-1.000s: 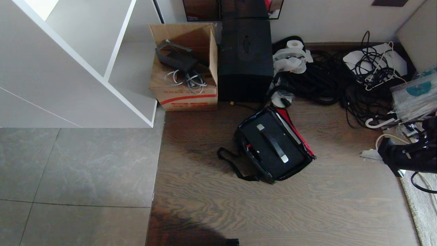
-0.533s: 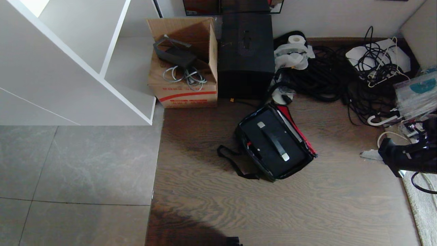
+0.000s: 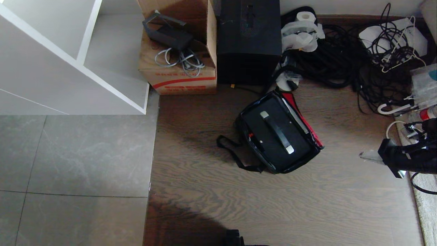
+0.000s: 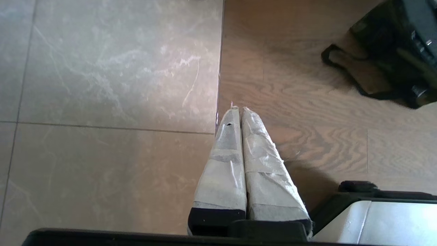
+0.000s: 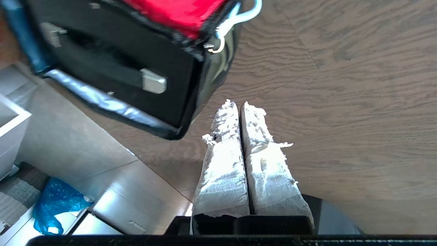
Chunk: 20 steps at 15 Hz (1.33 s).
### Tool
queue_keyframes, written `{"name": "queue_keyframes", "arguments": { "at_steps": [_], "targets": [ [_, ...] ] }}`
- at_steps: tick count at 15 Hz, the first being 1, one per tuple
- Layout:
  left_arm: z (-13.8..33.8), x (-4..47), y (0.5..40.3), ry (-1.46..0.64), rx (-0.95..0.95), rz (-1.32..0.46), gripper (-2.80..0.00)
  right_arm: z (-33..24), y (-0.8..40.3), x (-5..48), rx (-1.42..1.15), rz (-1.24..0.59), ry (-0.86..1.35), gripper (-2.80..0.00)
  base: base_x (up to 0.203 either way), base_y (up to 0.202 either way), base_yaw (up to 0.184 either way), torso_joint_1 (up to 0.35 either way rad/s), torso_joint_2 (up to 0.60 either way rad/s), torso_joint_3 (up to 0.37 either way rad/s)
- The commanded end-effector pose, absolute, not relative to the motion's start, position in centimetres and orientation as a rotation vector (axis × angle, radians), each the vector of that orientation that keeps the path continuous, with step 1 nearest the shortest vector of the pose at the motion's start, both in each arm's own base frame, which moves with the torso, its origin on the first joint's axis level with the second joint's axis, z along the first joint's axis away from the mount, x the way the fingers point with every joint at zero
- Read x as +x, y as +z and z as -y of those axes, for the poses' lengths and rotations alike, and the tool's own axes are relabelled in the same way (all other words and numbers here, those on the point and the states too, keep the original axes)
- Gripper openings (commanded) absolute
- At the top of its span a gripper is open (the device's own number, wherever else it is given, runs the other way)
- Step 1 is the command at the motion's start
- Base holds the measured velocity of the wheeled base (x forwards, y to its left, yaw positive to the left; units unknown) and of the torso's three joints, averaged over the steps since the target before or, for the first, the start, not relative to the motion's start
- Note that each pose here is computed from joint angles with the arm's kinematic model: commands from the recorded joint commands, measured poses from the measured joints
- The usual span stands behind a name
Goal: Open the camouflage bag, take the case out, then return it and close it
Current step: Close the top of the storage box
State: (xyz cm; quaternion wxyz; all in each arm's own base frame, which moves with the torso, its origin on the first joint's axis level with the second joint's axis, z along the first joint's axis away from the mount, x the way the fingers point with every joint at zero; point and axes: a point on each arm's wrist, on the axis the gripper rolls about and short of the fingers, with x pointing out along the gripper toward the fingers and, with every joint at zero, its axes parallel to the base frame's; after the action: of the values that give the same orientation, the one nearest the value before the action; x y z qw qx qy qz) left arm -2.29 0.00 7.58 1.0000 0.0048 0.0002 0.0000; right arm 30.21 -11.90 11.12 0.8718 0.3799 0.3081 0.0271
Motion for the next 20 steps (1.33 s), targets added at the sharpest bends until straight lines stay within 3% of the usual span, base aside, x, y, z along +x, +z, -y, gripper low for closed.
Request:
{"name": "queue_keyframes", "arguments": {
  "at_steps": [1, 15, 20],
  "targets": [
    [0.0, -2.3, 7.6, 0.0, 0.009, 0.0, -2.8, 11.9, 11.1, 30.2, 0.798, -0.644, 0.064, -2.8, 0.0, 0.0, 0.0, 0.002, 0.0, -0.189],
    [0.0, -2.3, 7.6, 0.0, 0.005, 0.0, -2.8, 13.4, 11.2, 31.7, 1.109, -0.588, -0.043, -2.8, 0.0, 0.0, 0.0, 0.001, 0.0, -0.04],
    [0.0, -2.3, 7.6, 0.0, 0.005, 0.0, -2.8, 12.3, 10.6, 34.7, 1.149, -0.598, -0.092, -2.8, 0.0, 0.0, 0.0, 0.0, 0.0, 0.0]
  ]
}}
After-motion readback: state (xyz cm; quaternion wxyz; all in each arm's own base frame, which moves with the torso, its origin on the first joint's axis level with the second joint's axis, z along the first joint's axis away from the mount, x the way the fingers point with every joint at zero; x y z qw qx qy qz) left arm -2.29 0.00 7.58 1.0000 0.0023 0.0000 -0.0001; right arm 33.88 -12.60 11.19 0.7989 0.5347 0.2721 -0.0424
